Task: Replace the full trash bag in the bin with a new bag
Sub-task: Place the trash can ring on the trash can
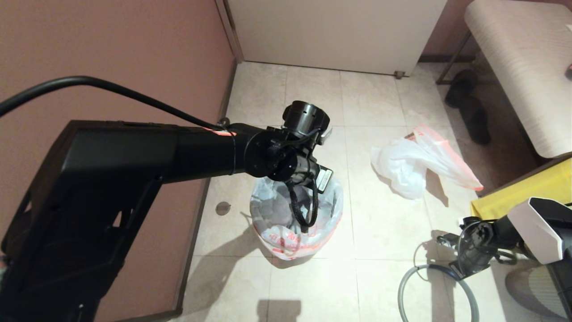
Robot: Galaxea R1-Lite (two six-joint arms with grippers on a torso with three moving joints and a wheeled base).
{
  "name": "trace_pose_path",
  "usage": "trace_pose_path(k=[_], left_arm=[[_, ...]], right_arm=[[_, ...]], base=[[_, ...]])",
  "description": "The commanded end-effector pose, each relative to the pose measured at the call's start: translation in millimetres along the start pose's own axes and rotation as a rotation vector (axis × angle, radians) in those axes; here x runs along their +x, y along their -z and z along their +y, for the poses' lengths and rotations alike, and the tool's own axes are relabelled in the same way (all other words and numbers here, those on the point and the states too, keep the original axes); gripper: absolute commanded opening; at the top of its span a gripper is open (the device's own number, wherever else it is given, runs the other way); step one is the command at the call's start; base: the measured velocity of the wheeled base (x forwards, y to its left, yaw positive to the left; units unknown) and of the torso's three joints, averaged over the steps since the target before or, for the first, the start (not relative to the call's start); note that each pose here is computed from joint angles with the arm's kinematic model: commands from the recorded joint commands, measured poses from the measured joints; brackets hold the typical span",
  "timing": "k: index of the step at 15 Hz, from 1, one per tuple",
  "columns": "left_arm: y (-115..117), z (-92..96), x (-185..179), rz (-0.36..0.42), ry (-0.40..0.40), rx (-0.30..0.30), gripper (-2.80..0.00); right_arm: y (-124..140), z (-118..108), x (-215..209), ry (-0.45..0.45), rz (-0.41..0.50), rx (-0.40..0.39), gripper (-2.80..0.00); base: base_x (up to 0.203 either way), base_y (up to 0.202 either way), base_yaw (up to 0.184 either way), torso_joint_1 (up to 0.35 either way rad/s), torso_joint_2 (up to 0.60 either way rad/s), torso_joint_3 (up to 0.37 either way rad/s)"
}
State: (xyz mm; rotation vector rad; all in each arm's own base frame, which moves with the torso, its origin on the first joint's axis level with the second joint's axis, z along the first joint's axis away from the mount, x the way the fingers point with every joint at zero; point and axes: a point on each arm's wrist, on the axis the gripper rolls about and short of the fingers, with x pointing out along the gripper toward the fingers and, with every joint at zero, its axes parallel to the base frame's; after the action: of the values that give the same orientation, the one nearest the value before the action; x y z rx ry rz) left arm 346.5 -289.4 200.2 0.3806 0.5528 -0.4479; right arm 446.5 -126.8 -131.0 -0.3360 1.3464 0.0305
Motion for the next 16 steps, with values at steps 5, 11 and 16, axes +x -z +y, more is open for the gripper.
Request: trace_pose_path(k=[5, 11, 16], left_arm=[[1, -0.8, 1, 0.004, -0.001, 0.002, -2.80], [1, -2.3, 1, 0.004, 0.003, 0.004, -2.80], [2, -5.5, 2, 0.008, 0.007, 0.009, -2.80]], right_arm=[[-2, 3, 4, 0.006, -0.008, -0.010, 0.00], [1, 6, 27, 0.022, -0.027, -0.007, 0.00], [2, 5, 41, 0.067, 0.002, 0.004, 0.00]], base=[[0.000, 0.000, 0.000, 0.000, 0.00, 0.000], [0.000, 0.000, 0.000, 0.000, 0.00, 0.000], [0.000, 0.000, 0.000, 0.000, 0.00, 0.000]])
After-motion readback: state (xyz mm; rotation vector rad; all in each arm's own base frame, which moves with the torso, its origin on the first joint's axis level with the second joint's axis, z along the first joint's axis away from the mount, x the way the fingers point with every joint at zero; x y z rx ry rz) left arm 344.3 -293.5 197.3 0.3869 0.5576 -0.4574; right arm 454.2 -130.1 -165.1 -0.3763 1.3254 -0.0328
